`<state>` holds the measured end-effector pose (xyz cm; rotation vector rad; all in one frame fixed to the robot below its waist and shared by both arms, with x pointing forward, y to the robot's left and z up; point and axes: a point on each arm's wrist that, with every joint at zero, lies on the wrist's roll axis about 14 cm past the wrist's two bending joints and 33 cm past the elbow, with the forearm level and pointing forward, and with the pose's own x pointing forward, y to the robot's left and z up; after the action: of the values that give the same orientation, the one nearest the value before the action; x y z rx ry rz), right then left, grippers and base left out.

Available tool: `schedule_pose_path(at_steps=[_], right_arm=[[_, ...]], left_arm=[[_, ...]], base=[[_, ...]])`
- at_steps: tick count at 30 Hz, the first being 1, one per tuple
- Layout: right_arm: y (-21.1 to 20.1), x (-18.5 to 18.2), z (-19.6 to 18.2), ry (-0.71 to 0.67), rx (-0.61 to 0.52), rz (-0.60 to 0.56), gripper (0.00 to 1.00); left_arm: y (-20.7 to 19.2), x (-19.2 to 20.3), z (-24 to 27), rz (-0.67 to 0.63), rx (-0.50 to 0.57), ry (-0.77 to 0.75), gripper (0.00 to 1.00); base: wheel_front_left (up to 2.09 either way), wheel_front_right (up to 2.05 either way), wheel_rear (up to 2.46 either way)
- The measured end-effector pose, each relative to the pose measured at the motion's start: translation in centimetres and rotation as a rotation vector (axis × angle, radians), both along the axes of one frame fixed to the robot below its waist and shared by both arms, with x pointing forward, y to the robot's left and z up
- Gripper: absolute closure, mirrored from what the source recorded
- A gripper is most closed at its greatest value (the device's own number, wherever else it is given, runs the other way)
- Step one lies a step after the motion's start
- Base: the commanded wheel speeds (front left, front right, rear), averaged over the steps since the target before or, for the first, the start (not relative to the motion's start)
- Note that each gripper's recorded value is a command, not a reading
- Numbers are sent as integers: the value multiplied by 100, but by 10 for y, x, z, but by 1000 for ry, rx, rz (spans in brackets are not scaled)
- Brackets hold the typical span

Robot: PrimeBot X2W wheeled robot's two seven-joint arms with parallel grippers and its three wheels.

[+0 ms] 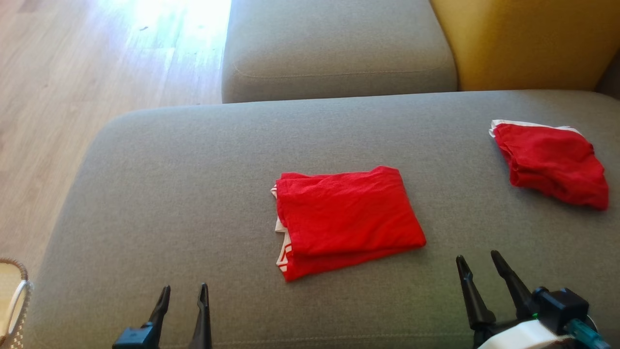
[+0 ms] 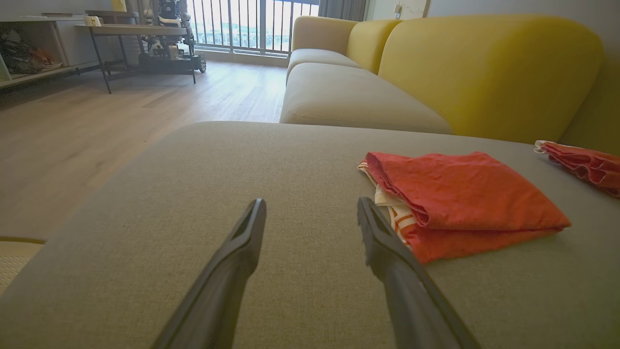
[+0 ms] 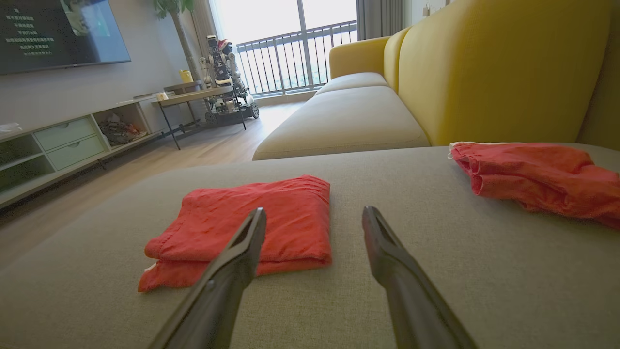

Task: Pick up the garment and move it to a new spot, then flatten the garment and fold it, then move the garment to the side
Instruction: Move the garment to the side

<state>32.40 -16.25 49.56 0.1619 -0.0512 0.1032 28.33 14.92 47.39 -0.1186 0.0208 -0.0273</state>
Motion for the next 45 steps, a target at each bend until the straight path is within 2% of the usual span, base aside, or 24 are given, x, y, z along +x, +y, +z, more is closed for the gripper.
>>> schedule_pose_path(at_steps=[6,11,16,20,29,34,37,40,41,43,44,45], right_arm=[[3,7,-19,63,7,9,0],[-2,36,-33,126,56,-19,0],[20,70,-57,259,224,-11,0],[39,93,-70,372,287,17,0],[44,130,-85,520,324,36,0],[39,145,-97,588,266,54,0],[42,145,-114,664,232,72,0],[48,145,-118,684,228,91,0],[51,146,-118,688,225,99,4],[55,147,-118,697,218,116,25],[56,147,-118,699,213,121,49],[56,147,-119,703,205,127,65]], left_arm=[[4,-6,-7,14,13,21,0],[4,-13,-13,16,18,39,0],[9,-23,-24,47,-5,78,0],[11,-30,-31,73,-20,102,0],[22,-34,-35,130,-23,126,0],[23,-27,-35,134,-17,134,0],[23,-22,-36,139,-13,145,0],[21,-20,-36,131,-12,148,0],[21,-19,-37,128,-12,150,0],[19,-17,-38,126,-16,154,0],[19,-16,-38,127,-19,155,0],[19,-14,-37,125,-21,154,0]], base=[[0,0,0],[0,0,0],[0,0,0],[0,0,0],[0,0,0],[0,0,0],[0,0,0],[0,0,0],[0,0,0],[0,0,0],[0,0,0],[0,0,0]])
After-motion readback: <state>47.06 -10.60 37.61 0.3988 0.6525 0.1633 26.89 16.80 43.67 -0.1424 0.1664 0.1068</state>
